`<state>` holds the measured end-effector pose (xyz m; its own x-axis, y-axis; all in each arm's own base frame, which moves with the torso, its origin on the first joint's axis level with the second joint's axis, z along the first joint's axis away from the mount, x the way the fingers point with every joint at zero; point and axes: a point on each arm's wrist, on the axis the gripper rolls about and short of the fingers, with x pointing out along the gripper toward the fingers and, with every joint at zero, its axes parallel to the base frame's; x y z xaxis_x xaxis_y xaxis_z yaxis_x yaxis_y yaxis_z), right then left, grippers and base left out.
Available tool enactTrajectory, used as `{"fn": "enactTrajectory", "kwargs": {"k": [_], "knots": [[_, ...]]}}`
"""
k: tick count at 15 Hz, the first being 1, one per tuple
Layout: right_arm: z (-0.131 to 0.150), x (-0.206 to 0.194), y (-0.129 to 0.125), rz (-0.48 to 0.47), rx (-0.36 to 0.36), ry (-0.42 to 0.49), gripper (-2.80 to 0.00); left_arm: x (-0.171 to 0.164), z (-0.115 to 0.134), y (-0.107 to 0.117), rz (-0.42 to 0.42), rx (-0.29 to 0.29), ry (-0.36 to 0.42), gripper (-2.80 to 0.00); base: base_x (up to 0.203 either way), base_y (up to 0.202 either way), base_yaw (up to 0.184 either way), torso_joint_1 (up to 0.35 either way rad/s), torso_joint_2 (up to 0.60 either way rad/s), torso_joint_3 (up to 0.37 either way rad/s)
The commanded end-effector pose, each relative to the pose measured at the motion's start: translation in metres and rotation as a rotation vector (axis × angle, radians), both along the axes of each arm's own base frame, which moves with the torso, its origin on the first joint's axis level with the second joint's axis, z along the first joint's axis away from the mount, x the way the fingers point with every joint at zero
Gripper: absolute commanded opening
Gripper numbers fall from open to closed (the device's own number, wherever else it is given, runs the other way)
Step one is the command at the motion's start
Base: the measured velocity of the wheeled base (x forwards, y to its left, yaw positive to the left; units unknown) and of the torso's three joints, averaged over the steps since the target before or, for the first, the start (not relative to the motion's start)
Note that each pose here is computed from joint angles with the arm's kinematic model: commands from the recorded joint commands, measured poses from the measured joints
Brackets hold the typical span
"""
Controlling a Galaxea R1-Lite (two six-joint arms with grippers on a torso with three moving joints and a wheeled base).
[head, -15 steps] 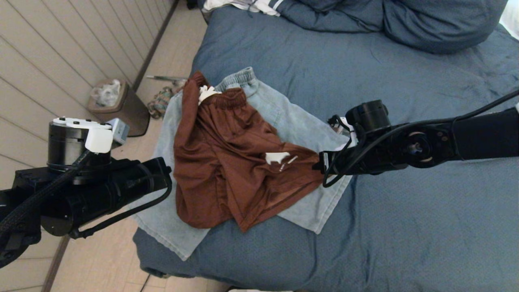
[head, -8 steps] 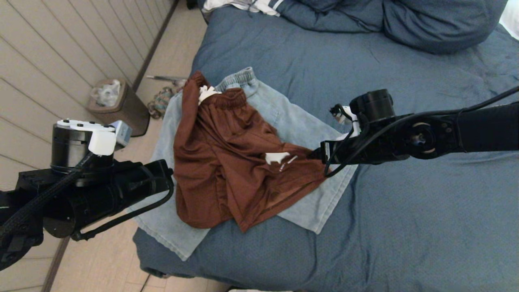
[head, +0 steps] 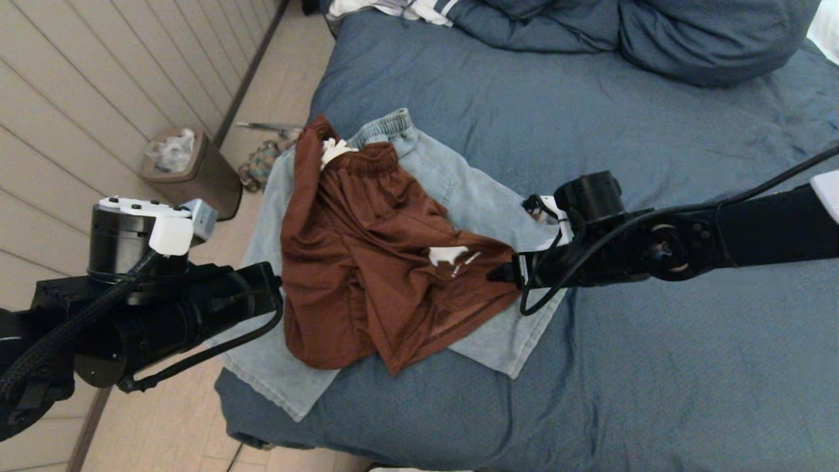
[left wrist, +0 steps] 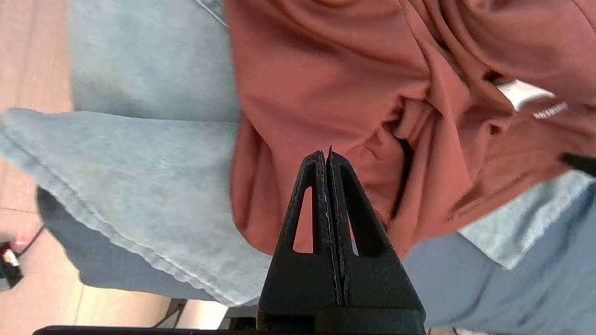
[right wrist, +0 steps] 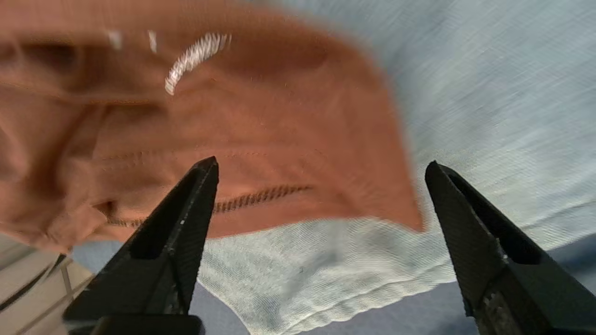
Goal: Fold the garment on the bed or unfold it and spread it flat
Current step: Unford the brown shorts
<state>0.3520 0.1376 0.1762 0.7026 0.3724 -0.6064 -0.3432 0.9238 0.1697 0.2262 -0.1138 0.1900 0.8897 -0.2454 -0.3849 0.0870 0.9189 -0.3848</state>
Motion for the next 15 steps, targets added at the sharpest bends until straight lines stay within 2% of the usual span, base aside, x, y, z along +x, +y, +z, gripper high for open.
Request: {"fn": "enactTrajectory", "kwargs": {"k": [1, 10, 15], "knots": [[-0.012, -0.002, 0.004, 0.012, 0.003, -0.011, -2.80, 0.001, -0.001, -0.001, -0.011, -0.007, 0.005, -2.80, 0.000, 0.000, 0.000, 0.000, 0.00, 0.000], [-0.010, -0.001, 0.005, 0.008, 0.015, -0.030, -2.80, 0.002, -0.004, -0.002, -0.024, -0.005, 0.016, -2.80, 0.000, 0.000, 0.000, 0.000, 0.00, 0.000], [0.024, -0.029, -0.012, -0.008, 0.034, -0.098, -2.80, 0.000, -0.002, -0.001, -0.027, -0.009, 0.011, -2.80, 0.000, 0.000, 0.000, 0.000, 0.00, 0.000]]}}
